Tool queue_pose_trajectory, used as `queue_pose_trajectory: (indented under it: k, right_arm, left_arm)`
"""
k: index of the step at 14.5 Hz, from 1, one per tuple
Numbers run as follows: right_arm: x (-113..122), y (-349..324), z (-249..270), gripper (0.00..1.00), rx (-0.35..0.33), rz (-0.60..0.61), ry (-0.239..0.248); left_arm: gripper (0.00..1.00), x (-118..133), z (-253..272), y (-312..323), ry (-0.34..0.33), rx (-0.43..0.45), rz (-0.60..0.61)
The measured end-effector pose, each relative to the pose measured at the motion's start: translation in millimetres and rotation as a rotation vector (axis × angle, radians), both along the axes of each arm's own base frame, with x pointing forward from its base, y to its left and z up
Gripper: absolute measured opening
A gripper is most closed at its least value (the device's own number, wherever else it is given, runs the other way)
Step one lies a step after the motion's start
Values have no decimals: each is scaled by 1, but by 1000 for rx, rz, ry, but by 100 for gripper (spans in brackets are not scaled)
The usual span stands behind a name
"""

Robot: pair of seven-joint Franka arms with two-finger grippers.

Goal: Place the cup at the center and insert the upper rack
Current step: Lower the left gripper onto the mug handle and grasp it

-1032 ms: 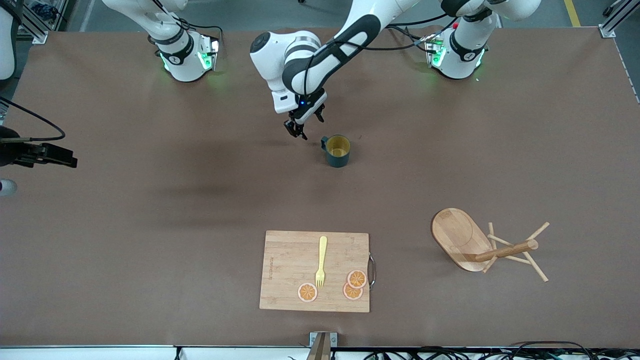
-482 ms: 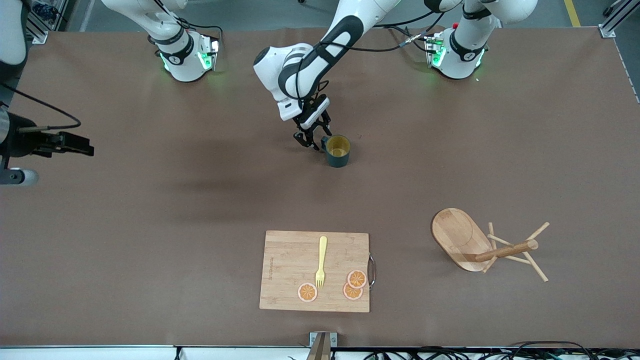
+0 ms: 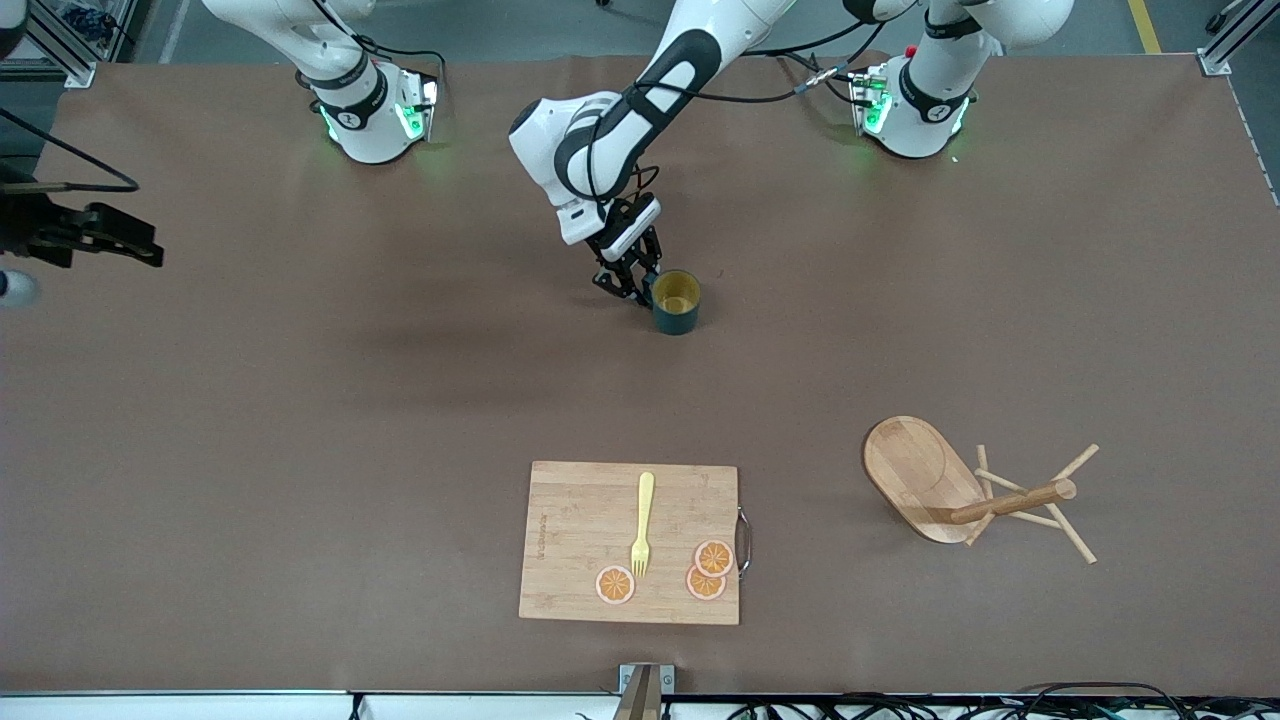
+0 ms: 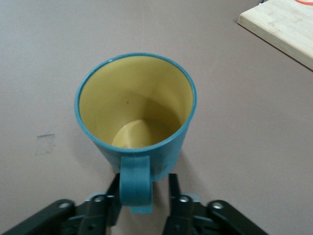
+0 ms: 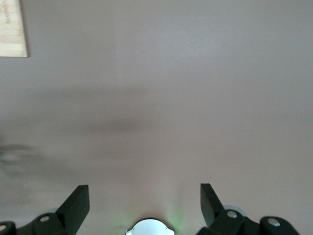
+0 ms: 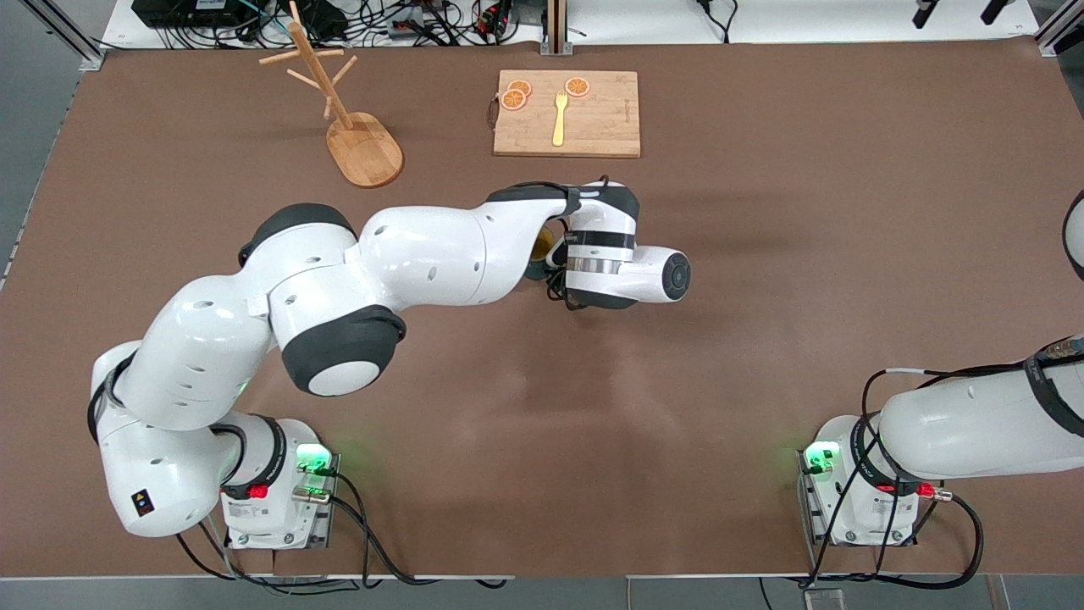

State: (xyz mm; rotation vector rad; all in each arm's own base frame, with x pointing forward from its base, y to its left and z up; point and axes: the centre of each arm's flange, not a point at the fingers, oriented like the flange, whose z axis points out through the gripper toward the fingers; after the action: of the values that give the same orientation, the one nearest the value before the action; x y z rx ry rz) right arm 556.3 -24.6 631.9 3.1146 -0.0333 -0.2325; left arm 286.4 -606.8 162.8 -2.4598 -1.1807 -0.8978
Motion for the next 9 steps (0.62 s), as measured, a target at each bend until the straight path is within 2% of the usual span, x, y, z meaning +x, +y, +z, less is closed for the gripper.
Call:
queue_pose_trajectory:
  k: [1, 2, 6, 9]
  right_arm:
    - [-1, -12, -1, 100, 2, -21, 1]
    - [-2, -20, -3, 100, 4, -35, 5]
    - [-6, -17, 1, 100, 5, -29, -2]
    - [-20, -14, 10, 100, 7, -24, -14]
  left_arm:
    - [26, 0, -1, 0, 0, 0, 0]
    - [20, 1, -1, 0, -1, 0, 0]
    - [21, 14, 22, -7, -9, -21, -14]
    - [21, 68, 97, 4, 13, -87, 16]
